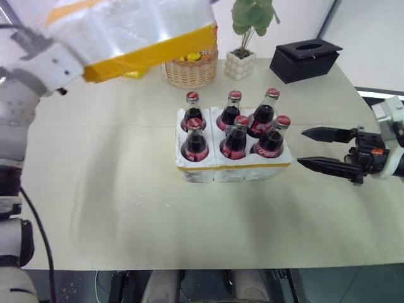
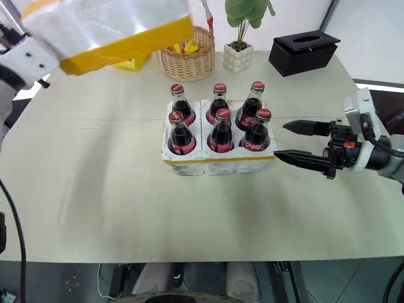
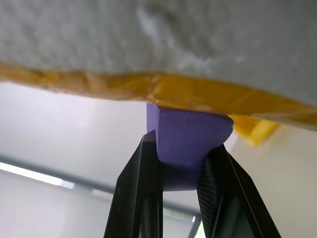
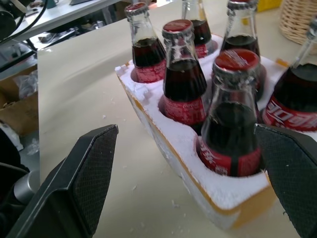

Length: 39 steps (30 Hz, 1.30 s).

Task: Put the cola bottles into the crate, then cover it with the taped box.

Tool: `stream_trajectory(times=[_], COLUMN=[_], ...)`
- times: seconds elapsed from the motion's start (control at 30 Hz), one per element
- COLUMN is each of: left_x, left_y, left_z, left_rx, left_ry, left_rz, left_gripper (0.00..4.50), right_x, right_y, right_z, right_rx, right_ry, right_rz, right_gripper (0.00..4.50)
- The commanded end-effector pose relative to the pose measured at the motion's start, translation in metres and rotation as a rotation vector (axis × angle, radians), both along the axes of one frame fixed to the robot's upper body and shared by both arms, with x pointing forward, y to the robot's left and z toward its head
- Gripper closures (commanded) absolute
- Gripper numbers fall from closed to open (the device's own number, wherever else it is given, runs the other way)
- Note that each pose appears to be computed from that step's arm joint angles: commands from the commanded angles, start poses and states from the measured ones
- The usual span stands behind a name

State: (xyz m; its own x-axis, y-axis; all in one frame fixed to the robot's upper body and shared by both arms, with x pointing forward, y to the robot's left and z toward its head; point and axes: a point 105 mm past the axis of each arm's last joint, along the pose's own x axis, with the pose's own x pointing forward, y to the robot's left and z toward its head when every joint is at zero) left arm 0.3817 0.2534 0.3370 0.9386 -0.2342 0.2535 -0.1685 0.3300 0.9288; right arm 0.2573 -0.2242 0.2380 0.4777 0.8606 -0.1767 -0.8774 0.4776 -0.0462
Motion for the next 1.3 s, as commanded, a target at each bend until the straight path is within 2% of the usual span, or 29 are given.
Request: stream_trajectory(times=[0.03,0.33,0.6,0.8,1.0,1.17,1.3], left_x=[-0.015,-0.036,-0.039,-0.039,-0.047,-0.055,-0.058], left_y=[-0.036,-0.086,-0.122,-0.132,-0.127,-0.129,-0.128], left_z=[0.011,-0.008,-0.016,-0.033,-0.020,-0.024,-0.016], left_rx=[0.069,0.191,0.236,0.284,0.429,0.431,0.432], left_ry=[0.026,0.127,0.144,0.211,0.169,0.208,0.180], left_rz=[-0.077,-0.143,-0.199,-0.197,-0.126,-0.154,-0.142], left_gripper=[4.14,4.14,4.14,4.14,4.14,4.14,4.14], right_x=[-0.006,-0.004,0.003,0.004,0.003,0.006,0.008], right_y=[-0.004,-0.002,0.002,0.002,-0.003,-0.004,-0.003], right_z=[0.014,0.011,0.012,0.013,0.011,0.009,0.006], right_rx=[-0.005,0.012,0.034,0.047,0.048,0.066,0.071], right_ry=[-0.073,-0.068,-0.072,-0.075,-0.071,-0.069,-0.066], right_rz=[-0.030,-0.056,-0.064,-0.072,-0.099,-0.112,-0.116], right_gripper=[0.00,0.00,0.00,0.00,0.00,0.00,0.00])
